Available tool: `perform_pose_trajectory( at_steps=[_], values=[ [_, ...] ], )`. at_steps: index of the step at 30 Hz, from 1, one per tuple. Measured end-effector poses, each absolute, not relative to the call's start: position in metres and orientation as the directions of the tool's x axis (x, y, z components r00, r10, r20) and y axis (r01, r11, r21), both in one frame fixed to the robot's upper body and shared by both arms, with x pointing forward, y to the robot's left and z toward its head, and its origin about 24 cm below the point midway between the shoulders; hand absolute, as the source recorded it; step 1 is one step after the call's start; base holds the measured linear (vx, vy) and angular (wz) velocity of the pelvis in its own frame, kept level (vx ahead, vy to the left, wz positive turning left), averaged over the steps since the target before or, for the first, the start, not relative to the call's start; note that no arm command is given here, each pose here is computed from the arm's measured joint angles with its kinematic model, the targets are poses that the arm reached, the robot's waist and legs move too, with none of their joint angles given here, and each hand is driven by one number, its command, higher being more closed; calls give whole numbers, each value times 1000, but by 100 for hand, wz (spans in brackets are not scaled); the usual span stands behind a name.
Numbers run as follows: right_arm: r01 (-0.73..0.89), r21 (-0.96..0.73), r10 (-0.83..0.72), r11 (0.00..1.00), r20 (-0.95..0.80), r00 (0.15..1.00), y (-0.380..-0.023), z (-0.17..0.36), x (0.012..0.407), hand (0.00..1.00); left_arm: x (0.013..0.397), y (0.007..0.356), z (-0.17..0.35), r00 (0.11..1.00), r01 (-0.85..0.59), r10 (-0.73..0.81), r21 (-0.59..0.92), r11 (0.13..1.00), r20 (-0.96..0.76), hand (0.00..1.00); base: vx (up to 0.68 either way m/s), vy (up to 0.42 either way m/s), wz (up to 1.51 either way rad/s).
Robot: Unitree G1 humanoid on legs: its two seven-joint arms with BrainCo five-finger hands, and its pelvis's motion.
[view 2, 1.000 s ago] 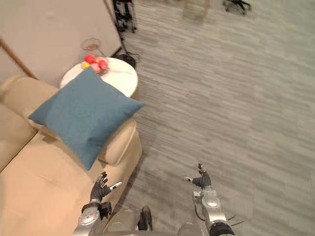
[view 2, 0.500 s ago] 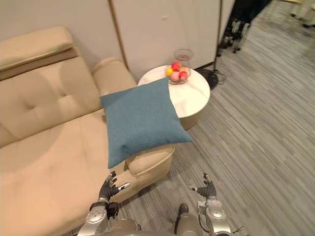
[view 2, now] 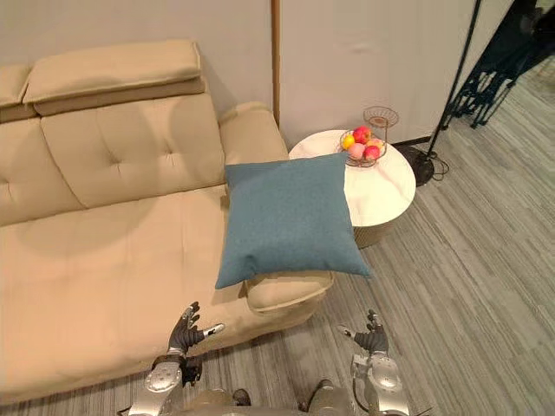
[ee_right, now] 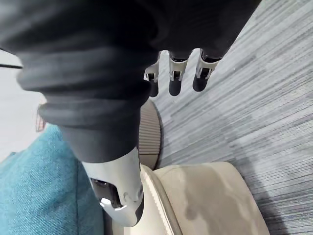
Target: Pick up cushions and gather them together orderly.
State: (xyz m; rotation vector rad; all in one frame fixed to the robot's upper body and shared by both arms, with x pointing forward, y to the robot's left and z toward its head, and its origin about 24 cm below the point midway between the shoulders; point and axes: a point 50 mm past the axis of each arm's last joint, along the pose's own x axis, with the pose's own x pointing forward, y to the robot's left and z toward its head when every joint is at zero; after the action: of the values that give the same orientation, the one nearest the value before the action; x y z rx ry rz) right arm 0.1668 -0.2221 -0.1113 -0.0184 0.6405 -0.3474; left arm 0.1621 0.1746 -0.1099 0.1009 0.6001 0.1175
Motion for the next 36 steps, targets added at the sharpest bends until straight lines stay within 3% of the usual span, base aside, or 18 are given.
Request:
perform_pose_trajectory(
  at_steps=[8, 12, 19, 28, 35, 36],
  values=[
    [365, -160, -390, 917, -553, 736, -241, -105, 160, 0, 168, 215, -101, 817, -169, 254, 207, 964, -518, 0, 34, -58, 31],
    [418, -207, -466, 885, -338, 818, -275, -58, 188, 0, 186, 233, -88, 829, -247, 326, 225, 942, -454, 0, 181, -132, 21],
    [415, -196, -445, 889, -146, 884, -279, -18, 214, 0, 203, 242, -73, 841, -331, 381, 193, 924, -383, 0, 86, -30, 2],
    [211, -125, -223, 969, -95, 970, -223, 3, 287, 0, 278, 211, -38, 929, -209, 246, 155, 965, -275, 0, -47, 48, 6],
    [204, 3, -204, 979, 25, 979, -193, 64, 355, 0, 363, 176, 50, 987, -141, 148, 121, 983, -54, 0, -187, -17, -1],
    [205, 26, -206, 978, 48, 977, -189, 77, 364, 0, 375, 165, 69, 992, -124, 126, 116, 985, -6, 100, -203, -73, -3]
  ],
)
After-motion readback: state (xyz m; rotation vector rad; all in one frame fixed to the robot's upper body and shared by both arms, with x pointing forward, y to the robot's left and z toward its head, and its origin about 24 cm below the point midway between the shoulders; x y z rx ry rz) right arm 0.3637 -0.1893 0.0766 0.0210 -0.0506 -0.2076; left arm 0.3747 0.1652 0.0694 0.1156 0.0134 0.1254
